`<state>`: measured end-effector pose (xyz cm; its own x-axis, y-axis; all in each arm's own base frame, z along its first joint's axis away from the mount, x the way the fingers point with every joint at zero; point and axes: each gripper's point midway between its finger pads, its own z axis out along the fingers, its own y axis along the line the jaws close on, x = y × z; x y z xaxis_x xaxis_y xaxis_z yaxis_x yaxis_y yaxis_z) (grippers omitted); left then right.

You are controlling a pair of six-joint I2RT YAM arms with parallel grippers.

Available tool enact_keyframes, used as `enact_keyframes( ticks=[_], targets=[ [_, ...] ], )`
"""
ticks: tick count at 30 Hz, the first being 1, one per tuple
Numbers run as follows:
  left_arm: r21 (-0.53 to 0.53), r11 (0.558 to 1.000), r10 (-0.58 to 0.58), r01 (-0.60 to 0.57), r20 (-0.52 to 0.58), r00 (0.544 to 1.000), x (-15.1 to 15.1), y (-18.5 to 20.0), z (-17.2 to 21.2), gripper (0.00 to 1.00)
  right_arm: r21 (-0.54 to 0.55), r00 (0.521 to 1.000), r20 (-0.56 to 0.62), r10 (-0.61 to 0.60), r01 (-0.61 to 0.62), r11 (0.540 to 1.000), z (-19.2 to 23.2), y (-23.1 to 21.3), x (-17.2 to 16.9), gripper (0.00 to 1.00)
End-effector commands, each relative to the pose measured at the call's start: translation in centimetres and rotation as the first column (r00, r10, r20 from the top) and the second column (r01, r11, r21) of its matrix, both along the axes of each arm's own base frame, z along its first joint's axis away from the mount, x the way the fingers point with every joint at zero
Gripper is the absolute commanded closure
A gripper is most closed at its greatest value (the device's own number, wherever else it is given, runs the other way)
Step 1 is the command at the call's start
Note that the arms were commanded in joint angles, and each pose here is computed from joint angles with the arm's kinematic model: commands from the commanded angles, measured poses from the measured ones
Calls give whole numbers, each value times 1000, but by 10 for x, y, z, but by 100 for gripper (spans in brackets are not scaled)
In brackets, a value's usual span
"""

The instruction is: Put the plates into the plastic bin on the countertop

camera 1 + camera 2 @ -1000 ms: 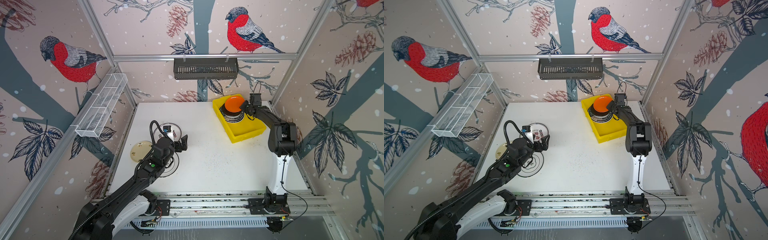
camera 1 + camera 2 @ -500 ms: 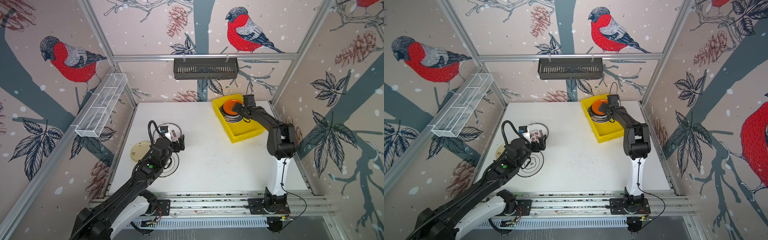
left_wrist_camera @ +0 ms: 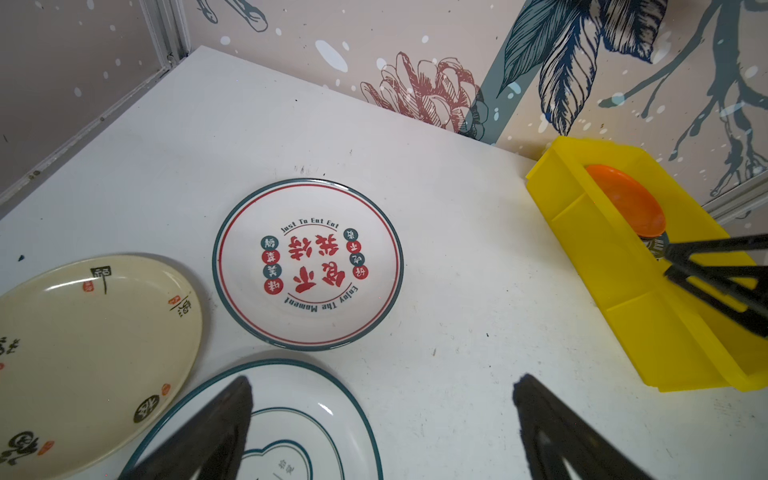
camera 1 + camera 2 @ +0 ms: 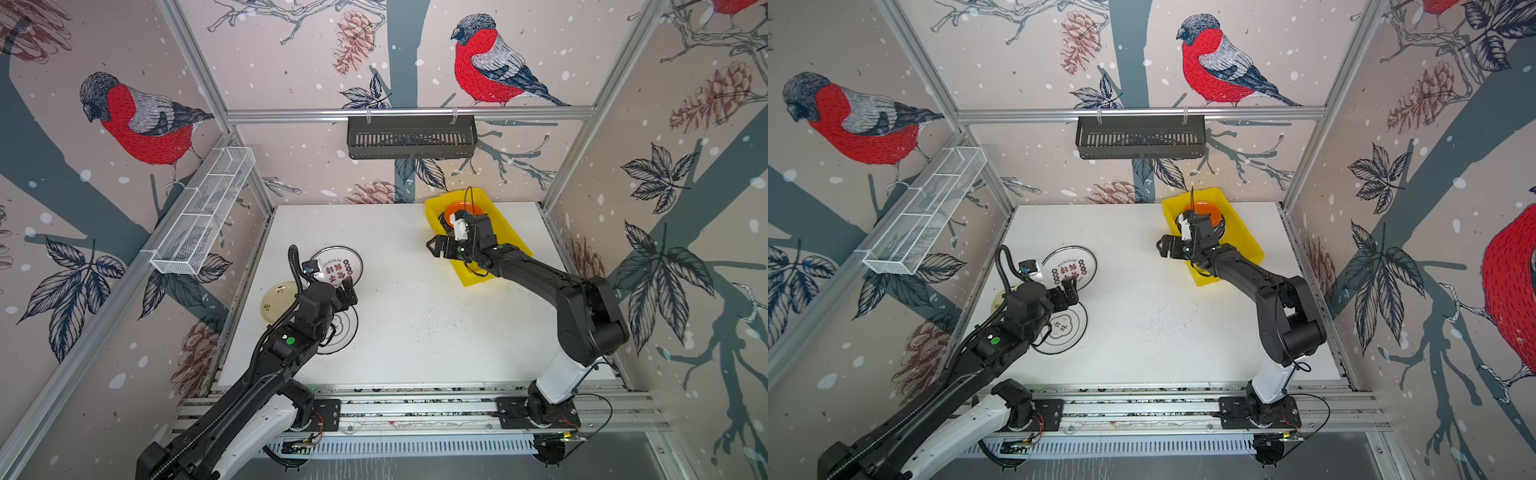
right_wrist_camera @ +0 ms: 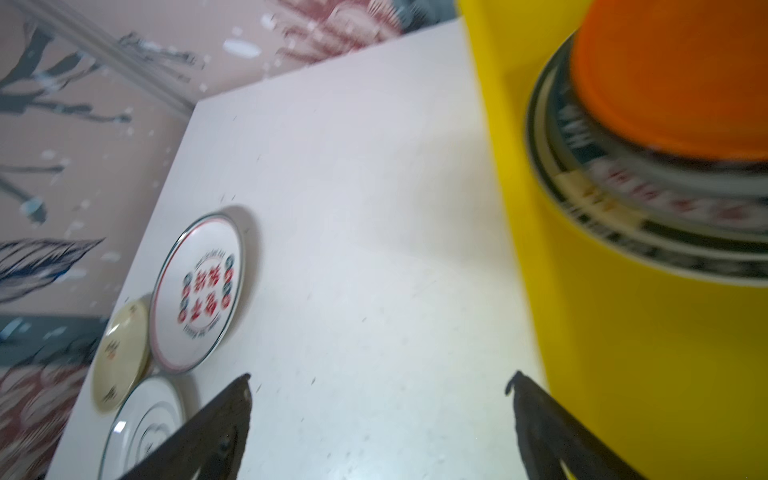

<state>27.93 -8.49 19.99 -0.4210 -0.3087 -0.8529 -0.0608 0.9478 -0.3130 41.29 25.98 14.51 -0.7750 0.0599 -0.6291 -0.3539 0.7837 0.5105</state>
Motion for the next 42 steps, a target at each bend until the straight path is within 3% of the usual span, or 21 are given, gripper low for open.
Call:
enact_keyframes(
  ticks=[1, 6, 11, 14, 18, 28, 42],
  targets=[
    [-36, 999, -10, 12, 37, 999, -3, -1, 10, 3, 135, 975, 6, 221, -220, 966, 10, 49, -43, 3],
    [-49, 998, -33, 36, 69, 997, -10, -1, 20, 3, 261, 926, -60, 373, -346, 901, -12, 89, -95, 6],
    [-43, 998, -34, 38, 80, 996, -10, -1, 26, 3, 310, 859, -101, 502, -452, 836, -36, 133, -133, 13],
    [-51, 998, -42, 47, 90, 995, -10, -2, 30, 3, 348, 825, -105, 555, -492, 798, -43, 157, -148, 15],
    [-68, 996, -51, 58, 98, 994, -10, -5, 33, 3, 367, 803, -137, 579, -502, 783, -58, 178, -155, 20],
    [-73, 995, -58, 65, 94, 994, -10, -6, 30, 3, 375, 798, -189, 572, -480, 793, -85, 210, -161, 27],
    [-75, 994, -67, 75, 101, 993, -16, -5, 29, 3, 361, 850, -228, 475, -380, 852, -98, 230, -160, 37]
  ],
)
